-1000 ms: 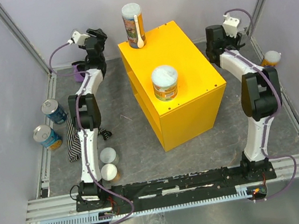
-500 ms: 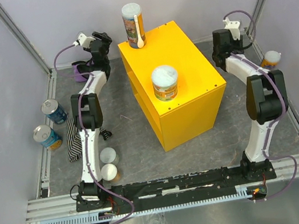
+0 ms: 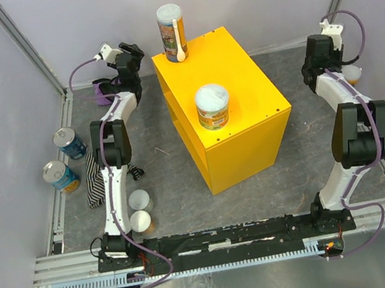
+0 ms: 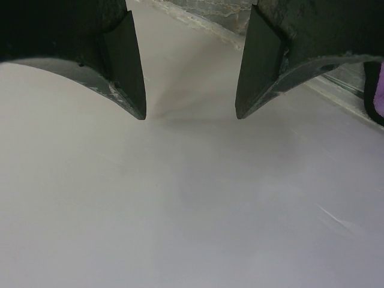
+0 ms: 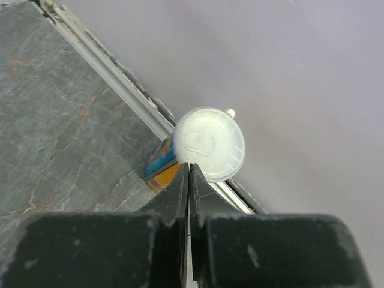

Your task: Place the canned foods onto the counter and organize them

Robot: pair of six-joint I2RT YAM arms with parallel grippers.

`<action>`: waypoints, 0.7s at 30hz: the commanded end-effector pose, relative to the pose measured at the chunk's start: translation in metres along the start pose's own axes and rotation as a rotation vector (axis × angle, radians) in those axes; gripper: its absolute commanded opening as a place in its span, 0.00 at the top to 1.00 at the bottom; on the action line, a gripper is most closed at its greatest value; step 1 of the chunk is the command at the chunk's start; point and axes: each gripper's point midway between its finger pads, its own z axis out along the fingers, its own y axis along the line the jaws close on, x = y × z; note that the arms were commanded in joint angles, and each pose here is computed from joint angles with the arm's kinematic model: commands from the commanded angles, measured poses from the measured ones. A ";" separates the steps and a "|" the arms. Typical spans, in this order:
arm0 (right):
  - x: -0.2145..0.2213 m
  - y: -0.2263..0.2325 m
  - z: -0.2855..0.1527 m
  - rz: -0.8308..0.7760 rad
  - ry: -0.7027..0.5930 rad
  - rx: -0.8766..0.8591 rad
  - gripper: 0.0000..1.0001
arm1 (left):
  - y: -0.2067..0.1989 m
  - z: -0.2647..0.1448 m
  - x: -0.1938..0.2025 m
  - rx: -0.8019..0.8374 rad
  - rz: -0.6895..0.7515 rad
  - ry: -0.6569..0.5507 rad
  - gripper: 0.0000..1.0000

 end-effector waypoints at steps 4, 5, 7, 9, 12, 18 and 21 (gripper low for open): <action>-0.051 -0.005 -0.015 0.059 -0.096 -0.054 0.99 | -0.052 -0.010 -0.071 0.082 -0.012 -0.118 0.32; -0.049 -0.007 -0.015 0.081 -0.091 -0.045 0.99 | -0.051 -0.009 -0.070 0.080 -0.012 -0.117 0.32; -0.032 -0.001 -0.010 0.114 -0.029 -0.072 0.99 | -0.050 -0.009 -0.070 0.079 -0.013 -0.117 0.32; -0.026 -0.001 -0.005 0.106 0.005 -0.076 0.99 | -0.046 -0.008 -0.069 0.074 -0.010 -0.116 0.32; -0.025 0.005 -0.004 0.073 0.005 -0.122 0.99 | -0.045 -0.005 -0.067 0.075 -0.014 -0.116 0.32; -0.033 0.011 -0.005 0.061 -0.019 -0.236 0.99 | -0.040 -0.002 -0.066 0.062 -0.006 -0.115 0.32; -0.042 -0.006 -0.001 0.065 -0.030 -0.211 0.99 | -0.039 -0.002 -0.068 0.057 0.004 -0.120 0.32</action>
